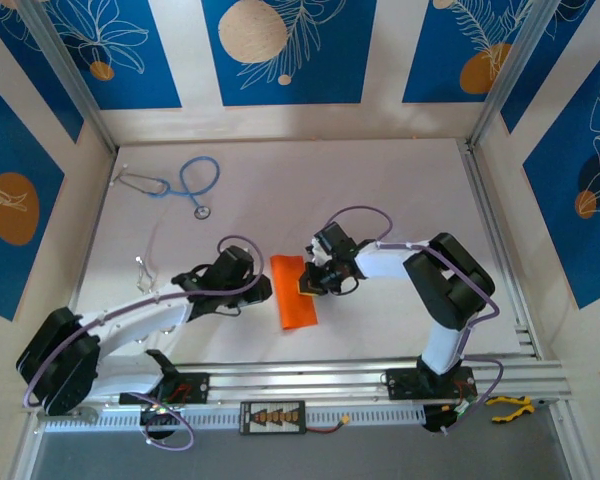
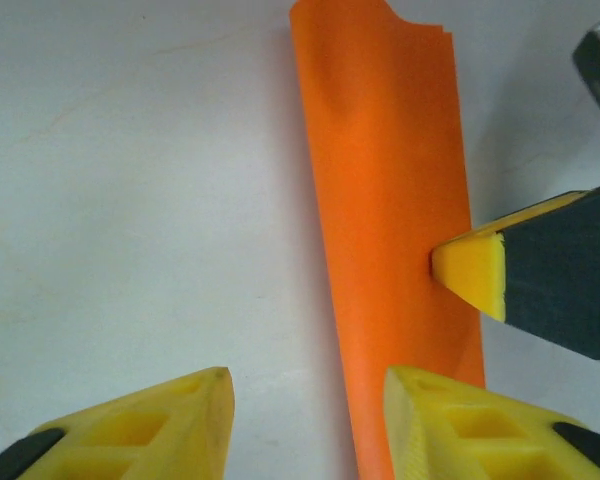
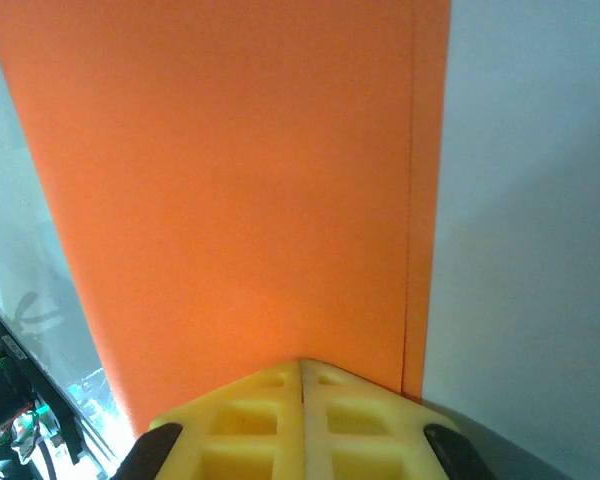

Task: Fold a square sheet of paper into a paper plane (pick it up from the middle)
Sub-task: Hold the square sheet of paper at the center of the table.

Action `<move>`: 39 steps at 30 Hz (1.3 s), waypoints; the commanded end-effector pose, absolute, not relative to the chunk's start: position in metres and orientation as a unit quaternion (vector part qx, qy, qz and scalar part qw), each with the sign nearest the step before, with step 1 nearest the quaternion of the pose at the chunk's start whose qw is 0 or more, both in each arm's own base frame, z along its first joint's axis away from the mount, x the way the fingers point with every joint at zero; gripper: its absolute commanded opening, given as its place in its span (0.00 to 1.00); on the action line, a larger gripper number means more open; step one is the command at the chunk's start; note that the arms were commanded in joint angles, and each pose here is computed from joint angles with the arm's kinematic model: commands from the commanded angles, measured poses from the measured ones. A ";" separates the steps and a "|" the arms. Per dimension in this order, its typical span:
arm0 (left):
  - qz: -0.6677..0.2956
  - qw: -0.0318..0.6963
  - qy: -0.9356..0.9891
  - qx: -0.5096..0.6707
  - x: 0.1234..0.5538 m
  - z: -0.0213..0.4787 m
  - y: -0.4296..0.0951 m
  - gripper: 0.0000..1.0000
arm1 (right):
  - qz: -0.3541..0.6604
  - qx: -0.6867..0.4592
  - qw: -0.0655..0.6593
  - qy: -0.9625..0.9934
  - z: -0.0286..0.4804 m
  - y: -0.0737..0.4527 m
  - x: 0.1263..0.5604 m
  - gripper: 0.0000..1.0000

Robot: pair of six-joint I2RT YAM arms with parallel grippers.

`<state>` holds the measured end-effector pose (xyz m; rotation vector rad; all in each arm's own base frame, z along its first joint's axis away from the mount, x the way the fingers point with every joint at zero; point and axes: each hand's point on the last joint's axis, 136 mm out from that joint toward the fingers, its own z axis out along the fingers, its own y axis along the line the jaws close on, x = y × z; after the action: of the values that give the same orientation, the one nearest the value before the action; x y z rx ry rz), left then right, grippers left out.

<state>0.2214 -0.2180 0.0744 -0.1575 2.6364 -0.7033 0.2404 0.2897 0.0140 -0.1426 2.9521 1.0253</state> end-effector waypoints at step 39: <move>-0.306 0.106 0.945 -0.050 0.206 -0.013 -0.243 0.00 | 0.268 -0.019 -0.049 0.962 -0.025 0.257 0.225 0.00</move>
<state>0.2218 -0.2733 0.0179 -0.1165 2.6484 -1.1168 0.2456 0.2845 0.0133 -0.1652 2.9644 1.0550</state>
